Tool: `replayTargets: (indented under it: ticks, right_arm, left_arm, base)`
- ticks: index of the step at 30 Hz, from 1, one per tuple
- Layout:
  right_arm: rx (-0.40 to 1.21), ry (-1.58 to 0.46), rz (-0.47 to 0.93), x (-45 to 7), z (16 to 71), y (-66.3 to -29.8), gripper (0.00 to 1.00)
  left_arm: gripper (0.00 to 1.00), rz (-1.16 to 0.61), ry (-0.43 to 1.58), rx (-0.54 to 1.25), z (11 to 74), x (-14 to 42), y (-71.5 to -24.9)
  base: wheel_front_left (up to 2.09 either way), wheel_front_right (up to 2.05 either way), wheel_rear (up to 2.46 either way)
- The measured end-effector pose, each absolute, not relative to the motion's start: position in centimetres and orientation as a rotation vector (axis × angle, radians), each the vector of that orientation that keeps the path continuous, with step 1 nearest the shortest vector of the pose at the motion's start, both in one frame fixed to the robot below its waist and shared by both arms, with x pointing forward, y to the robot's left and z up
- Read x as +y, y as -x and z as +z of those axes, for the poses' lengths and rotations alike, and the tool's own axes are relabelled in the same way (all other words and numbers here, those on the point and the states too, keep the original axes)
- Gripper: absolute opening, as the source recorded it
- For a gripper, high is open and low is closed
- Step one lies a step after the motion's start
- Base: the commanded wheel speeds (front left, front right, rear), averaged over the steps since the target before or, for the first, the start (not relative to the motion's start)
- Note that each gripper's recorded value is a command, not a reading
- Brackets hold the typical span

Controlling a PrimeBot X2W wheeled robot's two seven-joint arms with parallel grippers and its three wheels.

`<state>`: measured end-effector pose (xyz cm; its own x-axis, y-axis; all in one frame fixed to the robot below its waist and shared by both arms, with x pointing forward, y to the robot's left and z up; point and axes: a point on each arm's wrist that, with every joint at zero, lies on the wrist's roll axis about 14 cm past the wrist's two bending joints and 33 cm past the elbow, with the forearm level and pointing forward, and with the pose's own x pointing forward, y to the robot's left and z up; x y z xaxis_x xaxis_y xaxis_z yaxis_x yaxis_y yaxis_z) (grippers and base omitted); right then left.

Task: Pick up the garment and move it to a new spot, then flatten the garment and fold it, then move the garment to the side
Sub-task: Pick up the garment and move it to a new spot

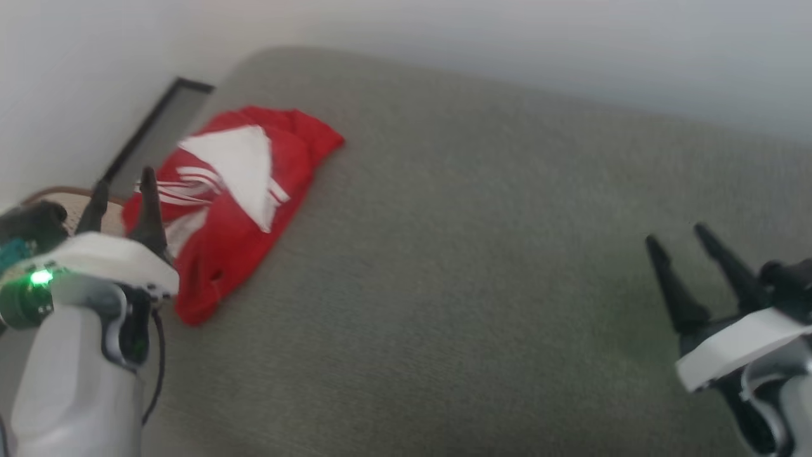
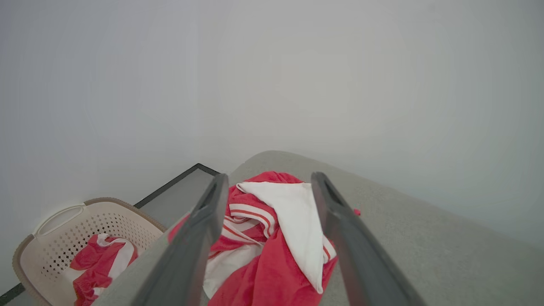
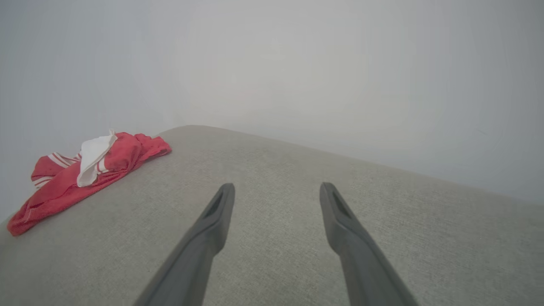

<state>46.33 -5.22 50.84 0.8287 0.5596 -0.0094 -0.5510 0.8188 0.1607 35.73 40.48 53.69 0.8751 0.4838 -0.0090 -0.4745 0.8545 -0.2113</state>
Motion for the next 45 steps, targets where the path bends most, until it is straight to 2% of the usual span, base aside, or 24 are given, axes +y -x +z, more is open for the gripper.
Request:
replayTargets:
  ticks: [7, 8, 9, 14, 23, 30, 32, 39, 45]
  right_arm:
    - [0.104, -0.132, 0.537, -8.5, 48.4, -48.5, 1.00]
    - [0.122, -0.123, 0.524, -9.4, 47.5, -49.2, 1.00]
    - [0.122, -0.123, 0.524, -9.4, 47.5, -49.2, 1.00]
    - [0.169, -0.116, 0.493, -11.2, 45.0, -50.5, 1.00]
    - [0.215, -0.106, 0.469, -12.8, 42.7, -51.3, 1.00]
    - [0.220, -0.099, 0.465, -13.1, 42.5, -51.7, 1.00]
    - [0.214, -0.098, 0.464, -13.1, 42.7, -51.9, 1.00]
    - [0.174, -0.101, 0.455, -13.1, 44.3, -52.0, 1.00]
    - [0.122, -0.125, 0.439, -12.8, 46.4, -51.5, 1.00]
  left_arm:
    - [1.00, 0.501, 0.240, 0.143, 48.8, 40.3, -40.9]
    - [1.00, 0.504, 0.242, 0.224, 46.9, 40.4, -42.2]
    - [1.00, 0.504, 0.242, 0.224, 46.9, 40.4, -42.2]
    - [1.00, 0.512, 0.305, 0.443, 40.8, 38.6, -44.8]
    - [1.00, 0.529, 0.378, 0.729, 35.0, 37.3, -45.9]
    - [1.00, 0.515, 0.409, 0.801, 34.4, 36.8, -46.3]
    - [0.00, 0.508, 0.401, 0.801, 34.5, 36.8, -46.4]
    - [0.00, 0.503, 0.307, 0.669, 37.7, 38.5, -47.5]
    - [0.00, 0.455, 0.166, 0.417, 46.0, 40.8, -50.2]
  base:
    - [0.00, 0.00, 0.00]
    - [0.00, 0.00, 0.00]
    - [0.00, 0.00, 0.00]
    - [0.00, 0.00, 0.00]
    - [0.00, 0.00, 0.00]
    - [0.00, 0.00, 0.00]
    - [0.00, 0.00, 0.00]
    - [0.00, 0.00, 0.00]
    - [0.00, 0.00, 0.00]
